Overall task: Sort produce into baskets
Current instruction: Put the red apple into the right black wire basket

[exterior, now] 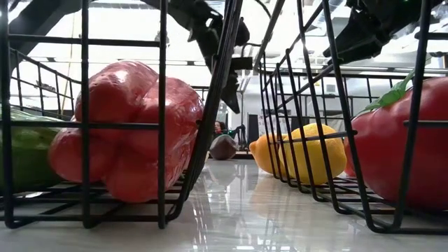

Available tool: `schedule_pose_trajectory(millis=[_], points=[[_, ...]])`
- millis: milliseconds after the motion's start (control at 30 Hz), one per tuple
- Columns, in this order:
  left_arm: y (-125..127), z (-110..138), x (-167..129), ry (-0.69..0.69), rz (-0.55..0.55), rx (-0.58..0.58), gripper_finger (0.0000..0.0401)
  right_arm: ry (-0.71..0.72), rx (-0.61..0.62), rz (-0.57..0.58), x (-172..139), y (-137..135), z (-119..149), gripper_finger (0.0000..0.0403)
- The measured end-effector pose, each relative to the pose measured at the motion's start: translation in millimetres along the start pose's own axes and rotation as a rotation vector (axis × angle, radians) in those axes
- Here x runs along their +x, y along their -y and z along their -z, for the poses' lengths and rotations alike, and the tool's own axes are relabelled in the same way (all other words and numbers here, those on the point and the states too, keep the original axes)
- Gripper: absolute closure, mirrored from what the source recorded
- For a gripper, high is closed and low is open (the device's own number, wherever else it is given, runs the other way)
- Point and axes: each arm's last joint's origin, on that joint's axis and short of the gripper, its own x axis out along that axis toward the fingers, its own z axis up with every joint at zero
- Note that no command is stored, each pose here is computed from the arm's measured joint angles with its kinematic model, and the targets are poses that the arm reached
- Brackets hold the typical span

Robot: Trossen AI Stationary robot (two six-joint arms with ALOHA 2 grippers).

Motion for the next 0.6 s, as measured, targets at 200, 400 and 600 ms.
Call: schedule_pose_trajectory(millis=[200, 400, 600], points=[[-20, 11, 8, -0.019, -0.035, -0.062, 0.0103, 0.020, 0.002, -0.010, 0, -1, -2, 0.0054], [-13, 8, 8, -0.092, -0.125, 0.013, 0.0103, 0.022, -0.013, -0.014, 0, -1, -3, 0.0054], [1, 8, -5, -0.106, 0.071, -0.085, 0.0109, 0.027, -0.020, -0.014, 0, -1, -3, 0.0054]])
